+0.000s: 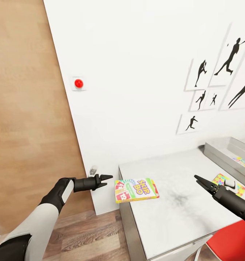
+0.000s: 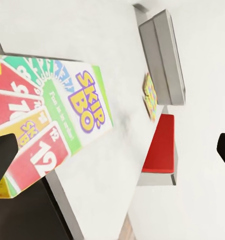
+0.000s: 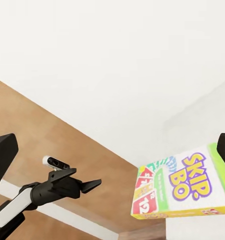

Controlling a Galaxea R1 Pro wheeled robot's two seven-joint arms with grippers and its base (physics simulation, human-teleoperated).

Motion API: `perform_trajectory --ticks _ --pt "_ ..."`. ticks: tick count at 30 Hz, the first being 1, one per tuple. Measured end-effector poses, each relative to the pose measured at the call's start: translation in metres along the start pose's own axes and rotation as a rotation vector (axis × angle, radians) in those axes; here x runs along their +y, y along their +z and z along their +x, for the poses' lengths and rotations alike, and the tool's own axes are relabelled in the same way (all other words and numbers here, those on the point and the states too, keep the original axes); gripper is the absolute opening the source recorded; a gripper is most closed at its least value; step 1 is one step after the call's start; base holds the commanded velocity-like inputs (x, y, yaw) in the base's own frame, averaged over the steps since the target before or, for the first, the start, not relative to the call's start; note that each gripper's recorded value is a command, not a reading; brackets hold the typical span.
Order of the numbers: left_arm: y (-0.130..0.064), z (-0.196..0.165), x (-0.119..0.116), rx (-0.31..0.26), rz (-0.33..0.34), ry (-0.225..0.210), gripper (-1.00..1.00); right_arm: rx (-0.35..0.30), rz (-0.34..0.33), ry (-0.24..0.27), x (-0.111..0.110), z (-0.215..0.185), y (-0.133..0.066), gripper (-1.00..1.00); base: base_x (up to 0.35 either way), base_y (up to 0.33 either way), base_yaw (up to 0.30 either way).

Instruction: Put all the toys in the child's room - the three board games (two on the bed and one on the table), the two jigsaw puzzles on the table, and the tennis ball on the table - inside the toy box on the table in the child's room.

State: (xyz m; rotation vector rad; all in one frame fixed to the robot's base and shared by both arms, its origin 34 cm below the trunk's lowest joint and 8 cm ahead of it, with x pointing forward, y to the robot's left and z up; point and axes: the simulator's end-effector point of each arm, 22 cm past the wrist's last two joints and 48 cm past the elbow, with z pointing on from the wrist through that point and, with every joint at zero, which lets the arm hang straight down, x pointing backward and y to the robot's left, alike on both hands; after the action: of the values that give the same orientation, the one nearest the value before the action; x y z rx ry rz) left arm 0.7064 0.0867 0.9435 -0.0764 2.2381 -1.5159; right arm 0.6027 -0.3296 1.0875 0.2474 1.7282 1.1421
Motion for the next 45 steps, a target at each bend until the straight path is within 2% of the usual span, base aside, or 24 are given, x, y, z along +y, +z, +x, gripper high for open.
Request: perform_trajectory --ticks 11,21,29,36,45 --pt "0.007 0.011 0.019 0.015 -0.001 -0.035 1.00 0.000 0.000 -0.001 -0.010 0.006 0.003 1.00 0.000 0.000 0.000" --pt "0.012 0.014 0.028 0.014 0.008 -0.042 1.00 0.000 0.000 0.000 -0.020 0.012 0.005 1.00 0.000 0.000 0.000" --pt "0.014 0.012 0.035 -0.002 0.023 -0.052 1.00 0.001 0.002 -0.001 -0.028 0.017 0.007 1.00 0.000 0.000 0.000" --pt "0.013 0.006 0.043 -0.039 0.035 -0.070 1.00 0.002 0.004 0.002 -0.036 0.024 0.009 1.00 0.000 0.000 0.000" --pt "0.016 0.007 0.054 -0.046 0.033 -0.072 1.00 0.003 0.005 0.003 -0.046 0.031 0.011 1.00 0.000 0.000 0.000"
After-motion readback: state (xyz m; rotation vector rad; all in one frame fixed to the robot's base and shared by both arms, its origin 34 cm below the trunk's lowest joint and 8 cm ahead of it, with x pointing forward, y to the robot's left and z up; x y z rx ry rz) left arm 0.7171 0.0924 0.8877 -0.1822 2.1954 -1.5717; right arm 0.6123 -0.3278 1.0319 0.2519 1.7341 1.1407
